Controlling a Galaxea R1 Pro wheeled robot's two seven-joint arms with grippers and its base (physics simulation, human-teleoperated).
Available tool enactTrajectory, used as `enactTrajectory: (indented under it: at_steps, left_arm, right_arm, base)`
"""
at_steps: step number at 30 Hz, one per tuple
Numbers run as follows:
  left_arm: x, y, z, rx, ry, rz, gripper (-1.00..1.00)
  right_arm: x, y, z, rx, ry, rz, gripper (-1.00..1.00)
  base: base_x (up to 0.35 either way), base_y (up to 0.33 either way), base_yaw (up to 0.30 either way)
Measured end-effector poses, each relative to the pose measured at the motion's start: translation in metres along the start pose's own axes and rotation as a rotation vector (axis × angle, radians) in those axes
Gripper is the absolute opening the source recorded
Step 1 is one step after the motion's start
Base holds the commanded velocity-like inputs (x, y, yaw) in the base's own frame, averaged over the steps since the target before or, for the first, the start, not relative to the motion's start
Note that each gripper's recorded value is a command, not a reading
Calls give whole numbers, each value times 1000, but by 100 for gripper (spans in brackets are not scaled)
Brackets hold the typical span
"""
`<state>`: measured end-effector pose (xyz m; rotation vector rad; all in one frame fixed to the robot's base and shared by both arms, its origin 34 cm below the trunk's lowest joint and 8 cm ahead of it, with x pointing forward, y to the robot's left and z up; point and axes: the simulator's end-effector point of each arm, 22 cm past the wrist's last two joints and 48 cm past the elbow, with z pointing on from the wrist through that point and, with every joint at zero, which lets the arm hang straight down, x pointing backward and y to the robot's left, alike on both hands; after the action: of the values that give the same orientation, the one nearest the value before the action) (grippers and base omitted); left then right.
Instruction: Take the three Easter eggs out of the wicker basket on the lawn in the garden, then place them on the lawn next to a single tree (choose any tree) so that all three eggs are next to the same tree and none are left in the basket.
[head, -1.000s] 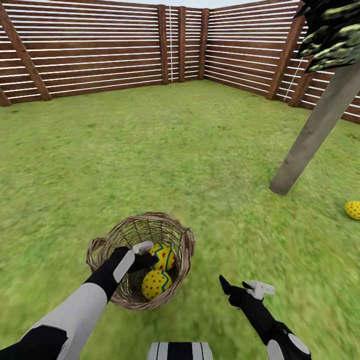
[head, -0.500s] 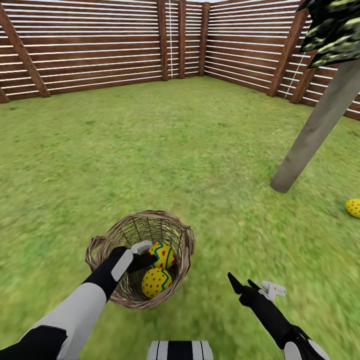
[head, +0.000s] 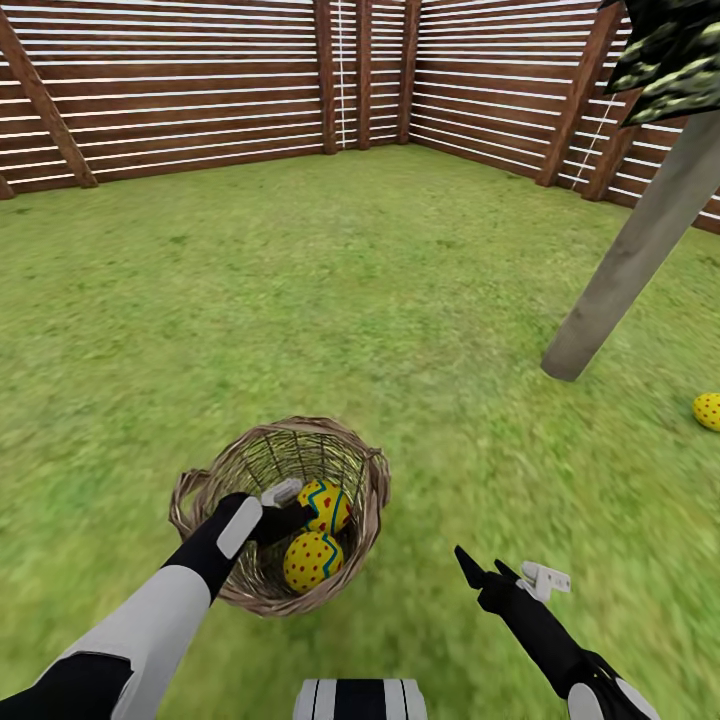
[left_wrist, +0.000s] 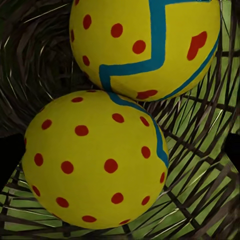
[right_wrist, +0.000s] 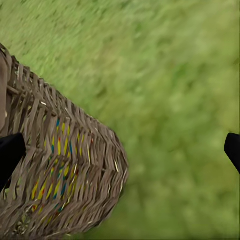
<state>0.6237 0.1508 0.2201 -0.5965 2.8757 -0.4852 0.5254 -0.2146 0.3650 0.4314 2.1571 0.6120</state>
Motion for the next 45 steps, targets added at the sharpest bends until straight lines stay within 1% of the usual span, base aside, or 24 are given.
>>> enactTrajectory:
  at_steps: [5,9,12,15,17,19,24,34,36,37,40,42,45]
  left_arm:
    - [1,1,0,3,4,-15,100]
    - [1,1,0,2,5,-20,100]
    - [0,1,0,3,4,-21,100]
    - [0,4,0,-8,4,-23,100]
    - [0,9,0,-34,5,-28,100]
    - [1,11,0,-41,6,-35,100]
    - [2,12,0,-47,12,-55,100]
    - [4,14,0,-57,19,-62,100]
    - [3,18,-1,-66,20,-91,100]
    - [2,23,-2,-72,21,-125,100]
    - [0,34,-4,-99,22,-183,100]
    - [0,37,-5,-108,24,-198,100]
    - [1,39,-5,-114,25,-207,100]
  right_arm:
    - [0,1,0,-1,1,0,100]
    - [1,1,0,-2,3,0,100]
    - [4,1,0,-2,18,7,100]
    - [6,1,0,-3,28,11,100]
    - [7,1,0,-3,33,13,100]
    - [8,1,0,-3,34,14,100]
    - [8,1,0,-3,35,15,100]
    - [8,1,0,-4,34,14,100]
    - [8,1,0,-4,34,14,100]
    - [8,1,0,-4,35,14,100]
    - [8,1,0,-4,35,14,100]
    - [8,1,0,-4,35,14,100]
    - [8,1,0,-4,35,14,100]
  base:
    - [0,0,0]
    - [0,0,0]
    - [0,0,0]
    - [0,0,0]
    - [0,0,0]
    - [0,0,0]
    - [0,0,0]
    - [0,0,0]
    - [0,0,0]
    - [0,0,0]
    - [0,0,0]
    - [0,0,0]
    - [0,0,0]
